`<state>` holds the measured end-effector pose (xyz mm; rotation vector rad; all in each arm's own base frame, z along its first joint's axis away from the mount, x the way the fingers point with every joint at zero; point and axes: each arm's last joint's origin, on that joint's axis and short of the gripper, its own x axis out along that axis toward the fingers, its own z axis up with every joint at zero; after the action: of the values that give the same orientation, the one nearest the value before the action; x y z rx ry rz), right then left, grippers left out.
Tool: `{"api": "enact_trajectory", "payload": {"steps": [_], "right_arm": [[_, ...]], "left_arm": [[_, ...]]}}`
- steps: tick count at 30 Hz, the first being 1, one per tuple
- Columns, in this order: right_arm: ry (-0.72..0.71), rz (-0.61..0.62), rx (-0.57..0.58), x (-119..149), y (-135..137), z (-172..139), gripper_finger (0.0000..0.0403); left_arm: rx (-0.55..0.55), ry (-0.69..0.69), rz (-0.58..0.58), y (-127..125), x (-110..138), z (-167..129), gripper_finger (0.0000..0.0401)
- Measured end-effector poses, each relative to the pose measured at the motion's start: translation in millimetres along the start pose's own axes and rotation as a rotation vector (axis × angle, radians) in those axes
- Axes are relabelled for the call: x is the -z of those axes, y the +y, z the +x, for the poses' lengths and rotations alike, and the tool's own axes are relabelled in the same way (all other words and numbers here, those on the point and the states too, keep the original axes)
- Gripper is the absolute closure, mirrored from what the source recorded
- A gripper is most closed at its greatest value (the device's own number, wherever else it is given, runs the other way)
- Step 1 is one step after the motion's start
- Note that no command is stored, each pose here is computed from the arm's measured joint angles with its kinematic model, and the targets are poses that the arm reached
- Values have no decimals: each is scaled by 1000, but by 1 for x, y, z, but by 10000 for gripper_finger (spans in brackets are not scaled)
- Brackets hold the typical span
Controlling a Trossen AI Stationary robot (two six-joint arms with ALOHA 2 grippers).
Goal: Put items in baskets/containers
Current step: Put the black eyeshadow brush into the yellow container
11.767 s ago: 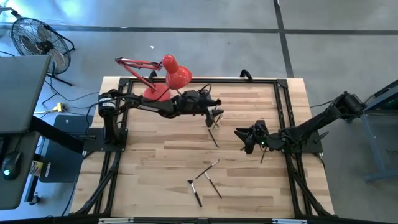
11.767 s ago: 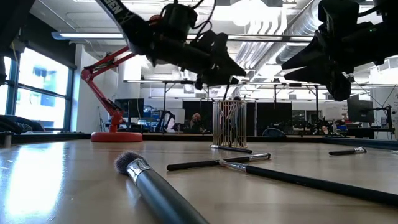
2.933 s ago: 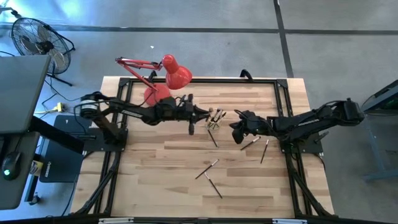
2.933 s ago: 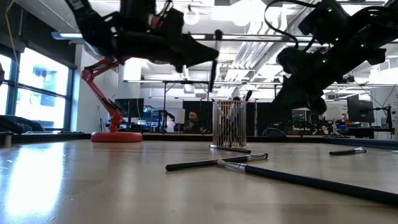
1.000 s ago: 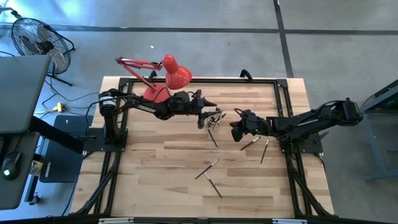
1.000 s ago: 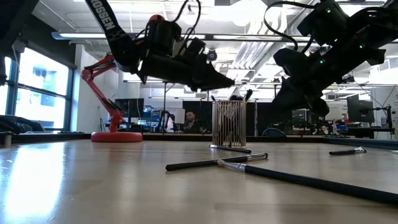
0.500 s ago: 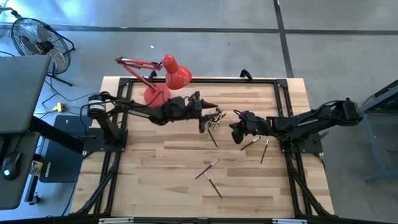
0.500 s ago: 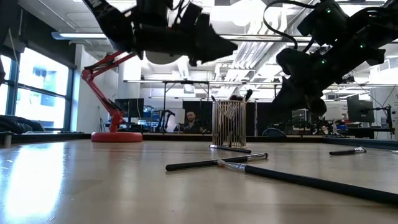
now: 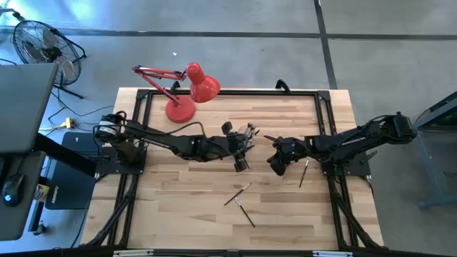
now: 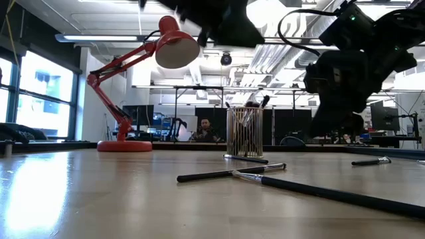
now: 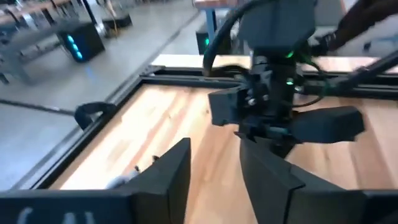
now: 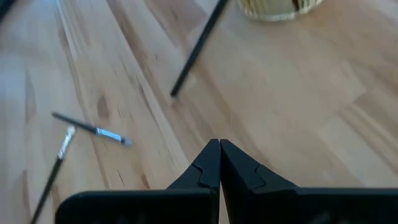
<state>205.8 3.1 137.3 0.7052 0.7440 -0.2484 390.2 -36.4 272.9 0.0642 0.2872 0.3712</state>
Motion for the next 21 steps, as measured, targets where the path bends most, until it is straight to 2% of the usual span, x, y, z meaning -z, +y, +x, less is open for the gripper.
{"api": "enact_trajectory", "payload": {"steps": [4, 8, 14, 17, 21], "right_arm": [[18, -38, -6, 4, 3, 0, 402], [15, -83, -18, 4, 5, 0, 402], [-2, -125, -58, 2, 8, 0, 402], [0, -244, -113, 3, 13, 0, 402], [-20, -509, -155, 11, 24, -1, 402]], "left_arm": [[19, 104, -41, -10, -15, -9, 299], [13, 187, -212, -16, -22, -17, 333], [61, 336, -429, -33, -10, -31, 392], [56, 419, -513, -43, 1, -34, 395], [28, 529, -561, -50, 12, -43, 399]]}}
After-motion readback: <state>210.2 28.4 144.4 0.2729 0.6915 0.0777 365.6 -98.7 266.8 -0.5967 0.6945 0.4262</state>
